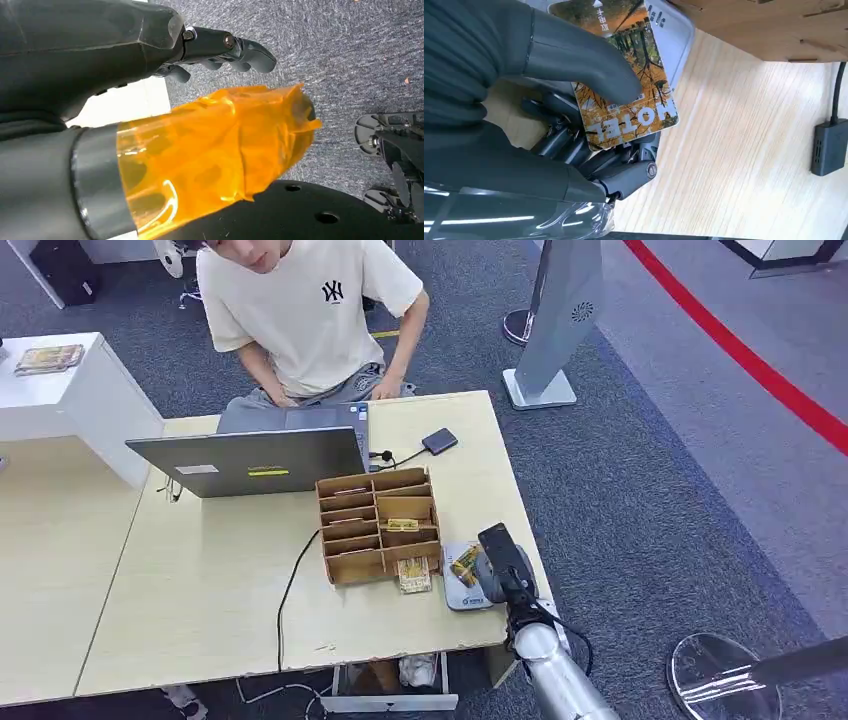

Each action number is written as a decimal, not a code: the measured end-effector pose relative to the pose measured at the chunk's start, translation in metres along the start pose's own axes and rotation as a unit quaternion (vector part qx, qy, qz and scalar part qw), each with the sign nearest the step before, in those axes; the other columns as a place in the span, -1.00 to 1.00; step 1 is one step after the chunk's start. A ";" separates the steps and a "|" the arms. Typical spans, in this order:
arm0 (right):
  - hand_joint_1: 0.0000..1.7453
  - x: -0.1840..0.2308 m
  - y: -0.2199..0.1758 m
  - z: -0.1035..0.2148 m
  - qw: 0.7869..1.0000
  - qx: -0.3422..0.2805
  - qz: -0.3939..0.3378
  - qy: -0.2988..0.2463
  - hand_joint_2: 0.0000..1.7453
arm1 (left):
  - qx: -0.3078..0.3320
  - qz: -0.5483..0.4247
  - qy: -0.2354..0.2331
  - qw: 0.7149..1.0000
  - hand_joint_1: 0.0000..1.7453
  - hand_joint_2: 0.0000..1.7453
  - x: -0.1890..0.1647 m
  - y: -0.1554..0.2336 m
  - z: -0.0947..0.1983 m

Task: Pass the card to the sensor for recognition and then transmit it.

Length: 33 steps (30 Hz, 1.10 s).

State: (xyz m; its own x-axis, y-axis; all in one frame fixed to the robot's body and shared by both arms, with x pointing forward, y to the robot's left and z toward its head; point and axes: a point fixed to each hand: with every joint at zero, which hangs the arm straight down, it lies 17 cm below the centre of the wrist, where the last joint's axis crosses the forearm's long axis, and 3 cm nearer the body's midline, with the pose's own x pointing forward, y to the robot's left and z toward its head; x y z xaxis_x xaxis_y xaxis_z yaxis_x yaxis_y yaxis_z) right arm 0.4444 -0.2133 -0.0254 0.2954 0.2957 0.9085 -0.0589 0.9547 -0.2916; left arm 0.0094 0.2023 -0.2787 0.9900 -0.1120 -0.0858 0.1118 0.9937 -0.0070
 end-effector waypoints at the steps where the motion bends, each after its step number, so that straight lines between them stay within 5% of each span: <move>1: 1.00 0.000 0.000 0.000 1.000 0.000 0.001 0.000 1.00 | 0.000 0.000 0.000 1.000 -1.00 -1.00 0.000 0.000 0.000; 33: 1.00 0.000 0.001 0.000 1.000 0.001 0.004 -0.001 1.00 | -0.005 0.010 0.001 1.000 -1.00 -1.00 0.000 -0.003 0.000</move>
State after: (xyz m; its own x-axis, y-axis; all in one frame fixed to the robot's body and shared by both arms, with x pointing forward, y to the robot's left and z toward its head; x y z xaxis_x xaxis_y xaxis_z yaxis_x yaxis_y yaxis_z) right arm 0.4443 -0.2123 -0.0255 0.2924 0.3037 0.9068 -0.0638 0.9523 -0.2984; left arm 0.0088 0.1995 -0.2783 0.9919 -0.0919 -0.0882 0.0908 0.9957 -0.0160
